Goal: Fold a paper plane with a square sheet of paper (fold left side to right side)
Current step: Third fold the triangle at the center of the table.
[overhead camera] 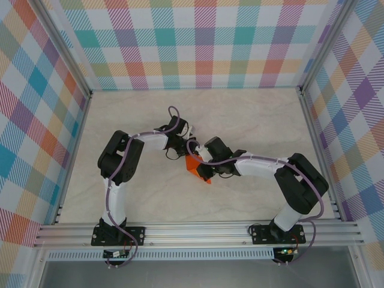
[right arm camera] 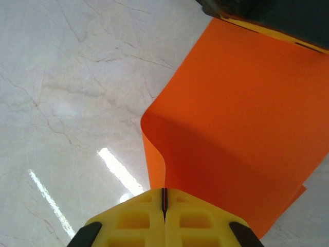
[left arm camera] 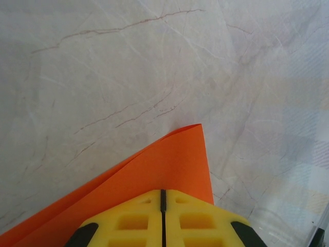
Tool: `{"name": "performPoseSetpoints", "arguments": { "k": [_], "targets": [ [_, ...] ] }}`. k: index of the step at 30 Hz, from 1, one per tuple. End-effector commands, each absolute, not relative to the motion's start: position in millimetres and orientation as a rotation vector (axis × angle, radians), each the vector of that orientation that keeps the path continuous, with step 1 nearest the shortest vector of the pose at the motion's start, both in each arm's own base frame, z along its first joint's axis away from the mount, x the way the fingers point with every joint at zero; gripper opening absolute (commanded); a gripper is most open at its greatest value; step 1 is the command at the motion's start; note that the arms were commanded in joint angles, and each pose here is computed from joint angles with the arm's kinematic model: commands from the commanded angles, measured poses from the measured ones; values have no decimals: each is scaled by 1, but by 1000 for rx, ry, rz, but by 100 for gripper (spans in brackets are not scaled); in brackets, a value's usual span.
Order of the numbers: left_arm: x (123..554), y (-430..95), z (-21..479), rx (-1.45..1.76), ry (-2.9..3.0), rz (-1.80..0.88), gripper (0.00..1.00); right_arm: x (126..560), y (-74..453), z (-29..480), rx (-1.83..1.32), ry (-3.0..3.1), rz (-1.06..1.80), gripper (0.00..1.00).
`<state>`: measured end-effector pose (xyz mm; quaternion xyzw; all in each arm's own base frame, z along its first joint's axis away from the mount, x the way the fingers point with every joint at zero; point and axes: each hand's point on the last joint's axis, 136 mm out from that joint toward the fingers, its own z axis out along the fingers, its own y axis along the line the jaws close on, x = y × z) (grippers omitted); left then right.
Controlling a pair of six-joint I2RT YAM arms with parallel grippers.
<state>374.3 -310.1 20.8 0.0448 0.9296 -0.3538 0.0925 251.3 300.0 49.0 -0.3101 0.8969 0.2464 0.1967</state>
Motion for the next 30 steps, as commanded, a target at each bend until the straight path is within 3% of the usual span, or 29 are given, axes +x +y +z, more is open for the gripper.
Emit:
{"name": "performPoseSetpoints", "arguments": {
  "k": [1,30],
  "targets": [
    [352,-297,-26,125,2912,-897,6,251,297,42,-807,2590,741,0],
    [351,-300,-31,157,2933,-834,4,281,276,27,-654,2675,739,0]
  ]
}}
